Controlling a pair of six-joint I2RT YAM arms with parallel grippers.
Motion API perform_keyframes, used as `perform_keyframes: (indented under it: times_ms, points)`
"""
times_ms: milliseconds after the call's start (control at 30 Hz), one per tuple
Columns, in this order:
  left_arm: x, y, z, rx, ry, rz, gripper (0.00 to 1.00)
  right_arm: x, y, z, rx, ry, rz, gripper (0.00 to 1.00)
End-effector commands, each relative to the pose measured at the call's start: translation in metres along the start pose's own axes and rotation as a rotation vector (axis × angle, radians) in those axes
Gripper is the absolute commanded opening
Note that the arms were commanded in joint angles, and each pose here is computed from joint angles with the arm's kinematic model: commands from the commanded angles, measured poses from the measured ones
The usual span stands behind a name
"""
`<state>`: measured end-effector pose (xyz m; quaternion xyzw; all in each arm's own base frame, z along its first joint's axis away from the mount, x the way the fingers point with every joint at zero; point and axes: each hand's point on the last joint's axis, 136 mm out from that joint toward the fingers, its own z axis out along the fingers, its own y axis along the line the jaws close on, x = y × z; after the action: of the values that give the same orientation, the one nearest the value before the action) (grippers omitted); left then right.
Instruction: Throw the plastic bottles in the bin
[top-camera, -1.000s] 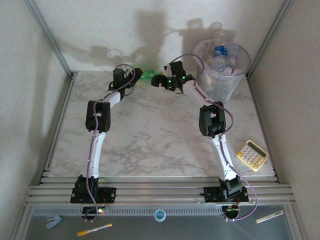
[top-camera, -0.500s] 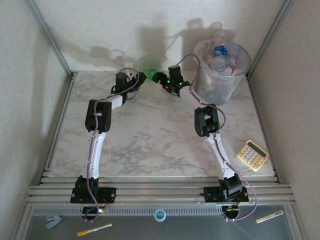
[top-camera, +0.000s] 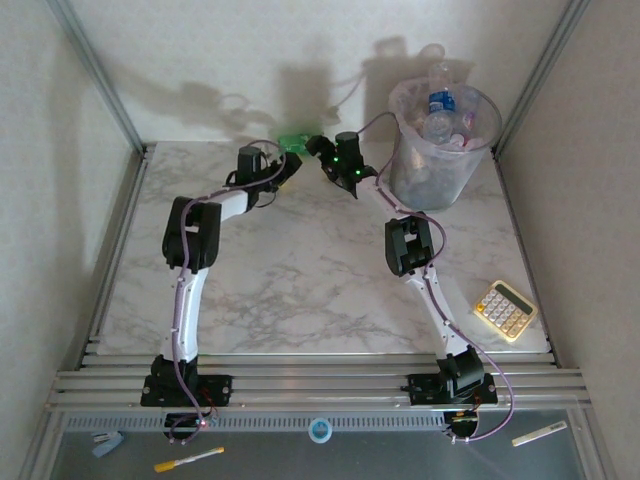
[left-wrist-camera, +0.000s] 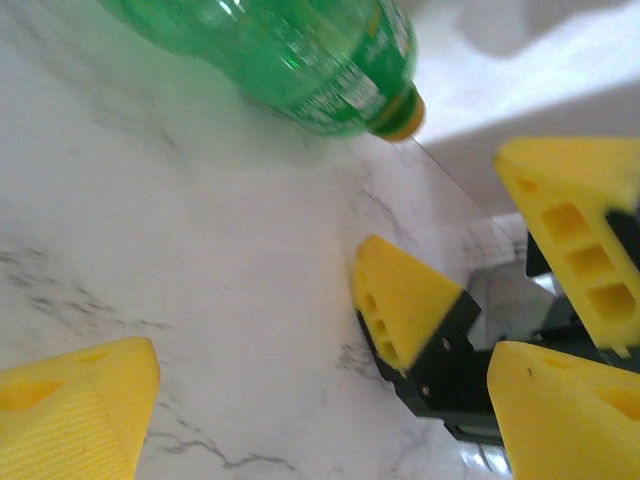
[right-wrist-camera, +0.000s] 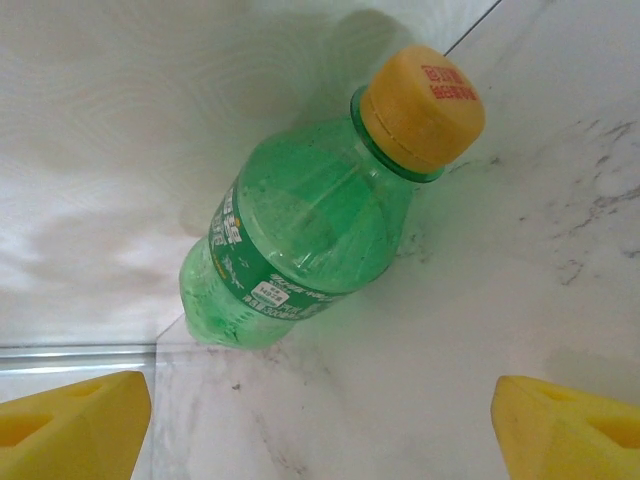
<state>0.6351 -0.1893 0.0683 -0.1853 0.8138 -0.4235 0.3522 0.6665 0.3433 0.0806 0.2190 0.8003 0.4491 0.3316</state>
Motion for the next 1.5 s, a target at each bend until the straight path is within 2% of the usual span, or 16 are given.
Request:
perform_keyframes:
  times_ms: [0,200,367,467,600,733,800,967,1133,1333,1467]
  points:
    - [-0.030,0.078,-0.008,-0.238,-0.075,-0.085,0.85,0.004,-0.021,0.010,0.024,-0.024,0.042,0.88]
    - [-0.066,0.091,0.006,-0.213,-0.202,-0.147,0.83,0.002,-0.022,0.008,0.029,-0.039,0.052,0.87]
    - [-0.092,0.097,0.019,-0.184,-0.257,-0.172,0.83,0.009,-0.027,0.008,0.034,-0.017,0.065,0.85]
    - [-0.105,0.091,0.030,-0.147,-0.262,-0.142,0.84,0.012,-0.029,0.006,0.046,-0.005,0.057,0.85]
    - [-0.108,0.073,0.046,-0.003,-0.233,-0.113,0.85,0.015,-0.033,0.002,0.060,0.008,0.040,0.84]
    - [-0.102,0.062,0.054,0.100,-0.223,-0.086,0.85,0.020,-0.030,-0.001,0.045,0.032,0.042,0.83]
    - [-0.094,0.035,0.058,0.206,-0.209,-0.047,0.86,0.022,-0.027,-0.003,0.030,0.040,0.036,0.83]
    - [-0.070,0.009,0.069,0.284,-0.158,0.004,0.88,0.027,-0.022,-0.008,0.023,0.075,0.009,0.81]
    - [-0.045,-0.010,0.069,0.362,-0.065,0.032,0.84,0.030,-0.027,-0.017,0.061,0.088,-0.004,0.80]
    - [-0.013,-0.023,0.050,0.420,0.008,0.084,0.76,0.025,-0.054,-0.031,0.146,0.072,0.049,0.82]
    - [0.016,-0.050,0.033,0.508,0.052,0.144,0.76,0.017,-0.069,-0.041,0.187,0.042,0.089,0.82]
